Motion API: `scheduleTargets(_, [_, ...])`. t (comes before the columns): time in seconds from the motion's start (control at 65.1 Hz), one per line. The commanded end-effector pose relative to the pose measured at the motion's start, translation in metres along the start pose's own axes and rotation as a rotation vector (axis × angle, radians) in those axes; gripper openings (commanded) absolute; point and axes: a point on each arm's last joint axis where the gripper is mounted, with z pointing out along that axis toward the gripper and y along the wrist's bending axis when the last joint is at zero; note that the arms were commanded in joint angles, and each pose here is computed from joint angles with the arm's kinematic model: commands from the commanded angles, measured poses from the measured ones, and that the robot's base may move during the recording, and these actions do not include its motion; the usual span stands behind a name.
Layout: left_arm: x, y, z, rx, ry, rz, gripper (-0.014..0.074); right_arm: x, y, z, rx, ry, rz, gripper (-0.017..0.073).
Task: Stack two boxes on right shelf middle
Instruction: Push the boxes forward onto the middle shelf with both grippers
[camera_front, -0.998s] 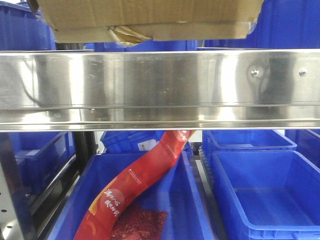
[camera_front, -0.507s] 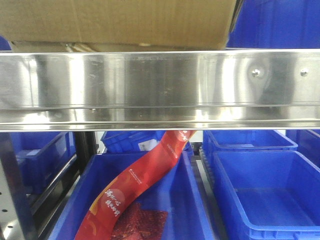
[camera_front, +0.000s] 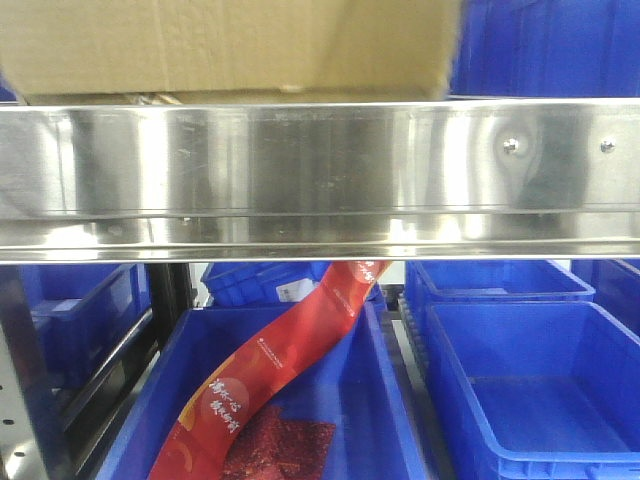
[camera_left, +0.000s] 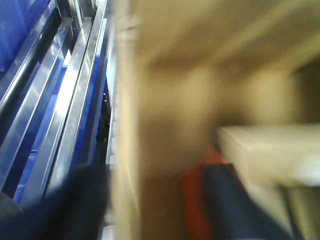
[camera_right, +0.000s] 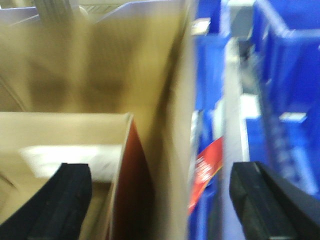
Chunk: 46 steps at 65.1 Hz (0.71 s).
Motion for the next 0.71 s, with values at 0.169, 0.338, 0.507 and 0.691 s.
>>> scheduleTargets(0.169, [-0.007, -0.001, -0.014, 0.031, -0.046, -0.020, 0.0363, -0.025, -0.001, -0.020, 0.001, -0.081, -0.004, 0.0304])
scheduleTargets(0.338, [-0.003, 0.000, -0.016, 0.023, -0.005, -0.026, 0.0066, -0.021, -0.007, -0.022, 0.067, -0.017, 0.005, -0.0093])
scheduleTargets(0.507, [-0.001, -0.003, -0.016, 0.058, 0.026, -0.040, -0.0111, -0.018, -0.011, -0.026, 0.099, 0.022, -0.049, -0.0165])
scheduleTargets(0.691, [0.010, -0.020, -0.036, 0.154, -0.098, 0.055, -0.0111, -0.011, -0.010, -0.048, -0.030, -0.052, -0.163, -0.0165])
